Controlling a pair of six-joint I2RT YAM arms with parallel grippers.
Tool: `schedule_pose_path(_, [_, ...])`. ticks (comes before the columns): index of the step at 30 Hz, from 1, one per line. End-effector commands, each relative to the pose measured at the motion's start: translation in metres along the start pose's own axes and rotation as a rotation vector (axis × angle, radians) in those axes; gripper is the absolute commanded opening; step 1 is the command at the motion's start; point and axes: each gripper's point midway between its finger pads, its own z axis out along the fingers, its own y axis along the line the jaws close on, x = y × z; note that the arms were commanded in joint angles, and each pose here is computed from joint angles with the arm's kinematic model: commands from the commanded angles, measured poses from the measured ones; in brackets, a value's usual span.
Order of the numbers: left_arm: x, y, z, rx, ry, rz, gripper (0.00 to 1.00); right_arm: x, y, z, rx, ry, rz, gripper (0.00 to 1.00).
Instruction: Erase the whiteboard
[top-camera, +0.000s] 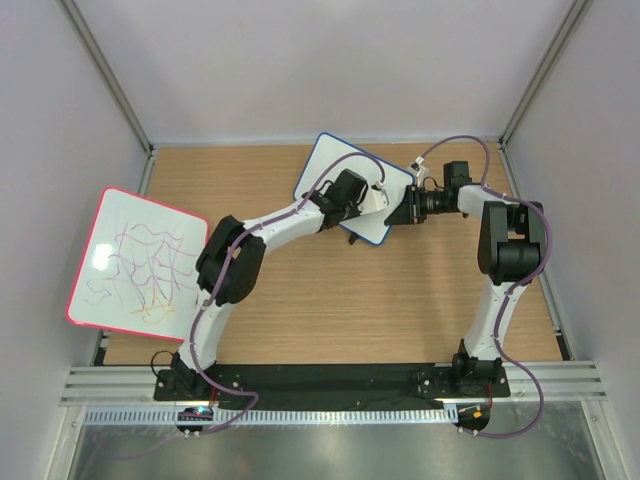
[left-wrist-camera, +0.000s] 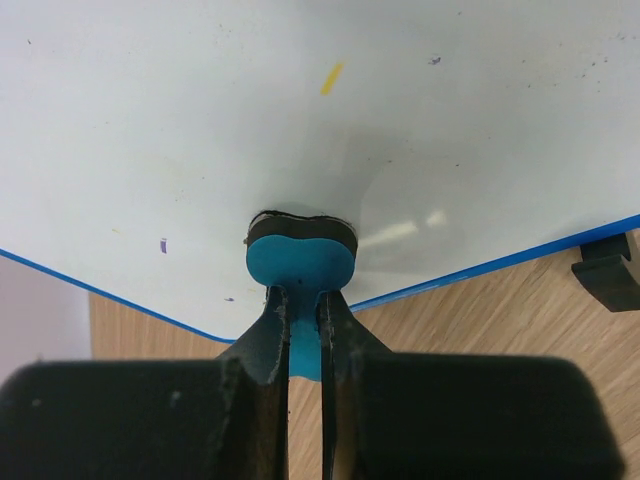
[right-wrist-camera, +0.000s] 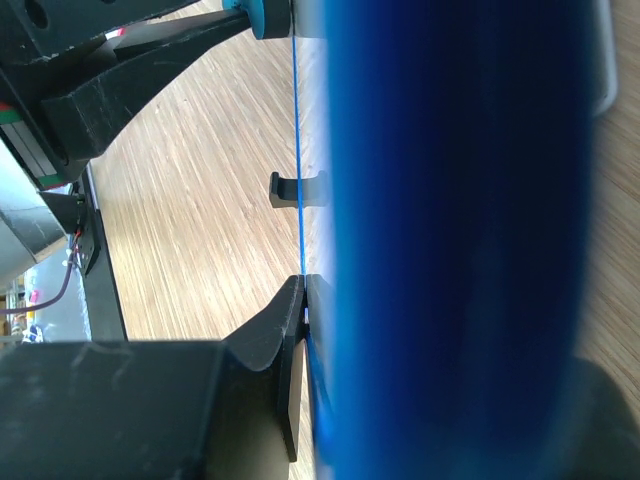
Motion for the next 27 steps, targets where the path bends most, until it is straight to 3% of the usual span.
schedule_pose_path(1, [-0.009,0.002,0.006,0.015,-0.064,0.003,0.00,-0.006,0.008,0.001,0.023,0.004,-0.101,0.01])
schedule_pose_path(15, [0.087,0.084,0.020,-0.096,0.079,-0.092,0.00,-0.007,0.008,0.000,0.027,0.002,-0.102,0.01])
schedule_pose_path(21, [0.095,0.085,0.028,-0.098,0.094,-0.099,0.00,-0.007,0.008,0.000,0.028,0.002,-0.102,0.01])
schedule_pose_path(27, [0.064,0.063,0.016,-0.048,0.017,-0.098,0.00,-0.007,0.008,0.000,0.030,0.002,-0.102,0.01])
